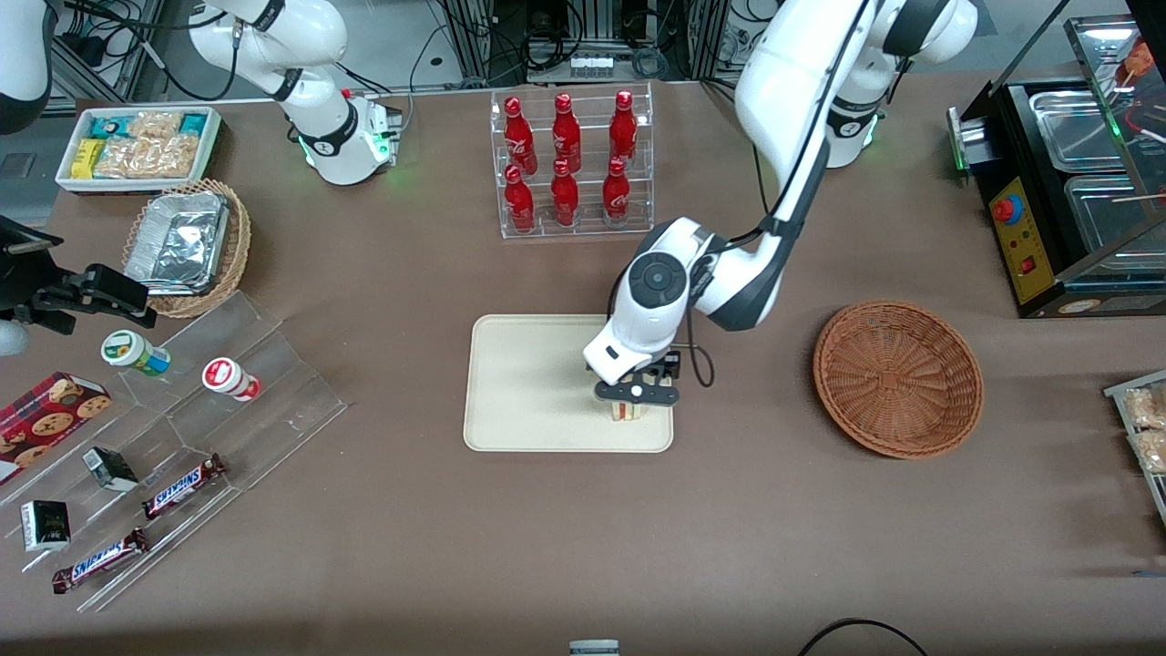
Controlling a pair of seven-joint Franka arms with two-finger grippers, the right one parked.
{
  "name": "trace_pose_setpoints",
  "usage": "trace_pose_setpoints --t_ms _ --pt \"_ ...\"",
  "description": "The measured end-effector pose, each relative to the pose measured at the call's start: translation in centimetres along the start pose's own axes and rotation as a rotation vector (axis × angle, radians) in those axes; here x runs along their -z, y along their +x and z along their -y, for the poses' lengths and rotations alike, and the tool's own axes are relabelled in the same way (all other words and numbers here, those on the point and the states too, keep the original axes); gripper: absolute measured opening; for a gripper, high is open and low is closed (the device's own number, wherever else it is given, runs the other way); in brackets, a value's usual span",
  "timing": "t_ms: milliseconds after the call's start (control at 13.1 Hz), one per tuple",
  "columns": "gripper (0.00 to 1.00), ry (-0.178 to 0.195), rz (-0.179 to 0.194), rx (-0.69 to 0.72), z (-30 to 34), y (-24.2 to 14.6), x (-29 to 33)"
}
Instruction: Place sandwich from basket to tray
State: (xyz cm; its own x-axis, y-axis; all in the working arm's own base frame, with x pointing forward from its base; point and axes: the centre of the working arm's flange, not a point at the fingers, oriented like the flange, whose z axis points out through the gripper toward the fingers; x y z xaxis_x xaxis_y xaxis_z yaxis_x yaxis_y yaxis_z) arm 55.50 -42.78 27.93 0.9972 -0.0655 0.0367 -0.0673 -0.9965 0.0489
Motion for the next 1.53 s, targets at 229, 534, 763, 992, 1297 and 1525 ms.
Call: trace_pose_setpoints --t_ms 229,534,763,992,1297,1525 --pt "1.00 0.047 0.018 0.067 4.7 1.9 6.4" --pt "1.00 0.102 0.068 0.097 13.2 3.4 13.6" --pt "1.00 0.105 0.077 0.038 21.2 4.0 18.0" --pt "1.00 0.085 0.108 0.008 29.0 3.2 21.2" --pt "1.00 0.038 0.131 0.032 32.0 1.0 25.4" --pt "1.00 0.000 0.120 0.098 36.0 -0.5 29.0"
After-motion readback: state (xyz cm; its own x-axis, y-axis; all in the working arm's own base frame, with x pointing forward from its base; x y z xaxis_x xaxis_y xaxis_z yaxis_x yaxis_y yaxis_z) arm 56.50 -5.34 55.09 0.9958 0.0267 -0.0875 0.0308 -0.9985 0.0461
